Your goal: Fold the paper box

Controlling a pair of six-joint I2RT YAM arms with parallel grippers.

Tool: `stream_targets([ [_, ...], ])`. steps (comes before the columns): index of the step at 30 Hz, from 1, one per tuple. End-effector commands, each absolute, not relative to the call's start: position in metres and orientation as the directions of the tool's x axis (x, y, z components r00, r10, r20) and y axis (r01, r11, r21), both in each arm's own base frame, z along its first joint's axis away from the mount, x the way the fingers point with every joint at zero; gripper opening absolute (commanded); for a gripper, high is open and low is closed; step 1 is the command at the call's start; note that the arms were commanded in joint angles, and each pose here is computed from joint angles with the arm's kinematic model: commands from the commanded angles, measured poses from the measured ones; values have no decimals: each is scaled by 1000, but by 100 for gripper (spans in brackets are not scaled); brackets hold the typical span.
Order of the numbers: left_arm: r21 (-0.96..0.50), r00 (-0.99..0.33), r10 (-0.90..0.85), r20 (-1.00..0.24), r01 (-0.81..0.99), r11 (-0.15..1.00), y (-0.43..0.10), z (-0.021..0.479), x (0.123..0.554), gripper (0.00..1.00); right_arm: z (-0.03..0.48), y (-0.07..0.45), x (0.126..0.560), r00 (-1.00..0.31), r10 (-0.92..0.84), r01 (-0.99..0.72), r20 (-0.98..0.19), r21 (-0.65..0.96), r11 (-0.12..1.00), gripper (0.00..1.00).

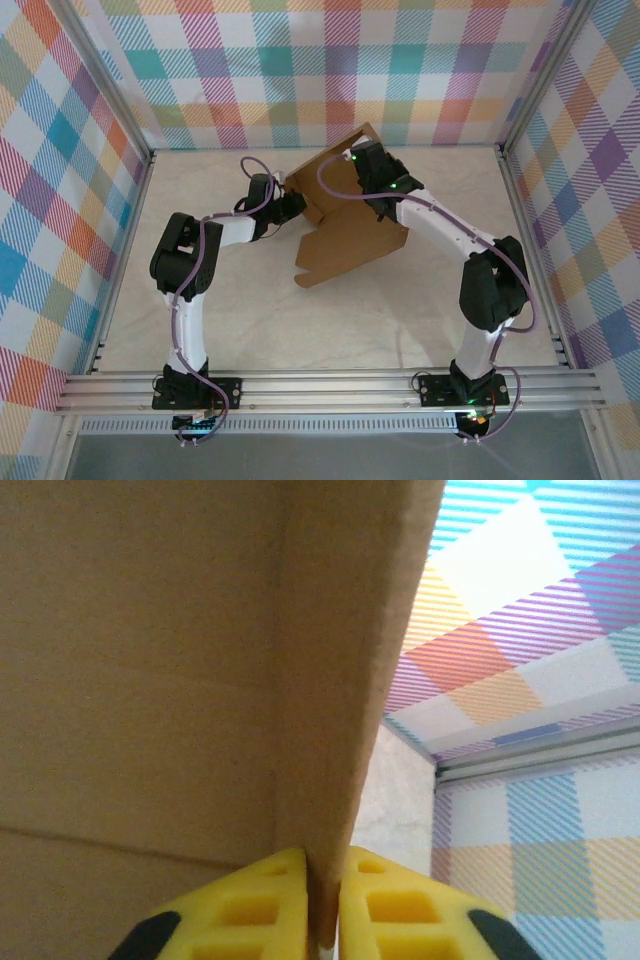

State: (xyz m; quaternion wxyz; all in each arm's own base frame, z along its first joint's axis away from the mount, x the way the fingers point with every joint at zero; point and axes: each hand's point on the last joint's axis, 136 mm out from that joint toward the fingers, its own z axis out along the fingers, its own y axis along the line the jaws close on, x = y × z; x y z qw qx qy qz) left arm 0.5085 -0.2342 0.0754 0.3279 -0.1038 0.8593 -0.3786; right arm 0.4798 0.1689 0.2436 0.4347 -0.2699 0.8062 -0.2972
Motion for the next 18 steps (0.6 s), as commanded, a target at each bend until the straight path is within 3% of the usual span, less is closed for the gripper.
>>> stream_targets([
  [1,-728,-777,-388,-496,128,674,-250,89,504,0,250,177,488,-446,-723,-160,-527,-748,644,1],
  [3,-728,-777,-387,-496,129,673,-250,89,504,0,250,178,489,-445,-722,-159,-531,-746,647,5],
  [6,-728,-779,-385,-496,130,673,-251,89,504,0,248,179,491,-442,-722,-157,-533,-746,647,26],
  [16,-730,-780,-385,-493,130,671,-251,88,504,0,245,187,503,-421,-751,-168,-509,-770,616,30],
  [18,-729,-782,-383,-492,130,672,-251,87,503,0,242,187,505,-420,-756,-172,-501,-774,609,35],
])
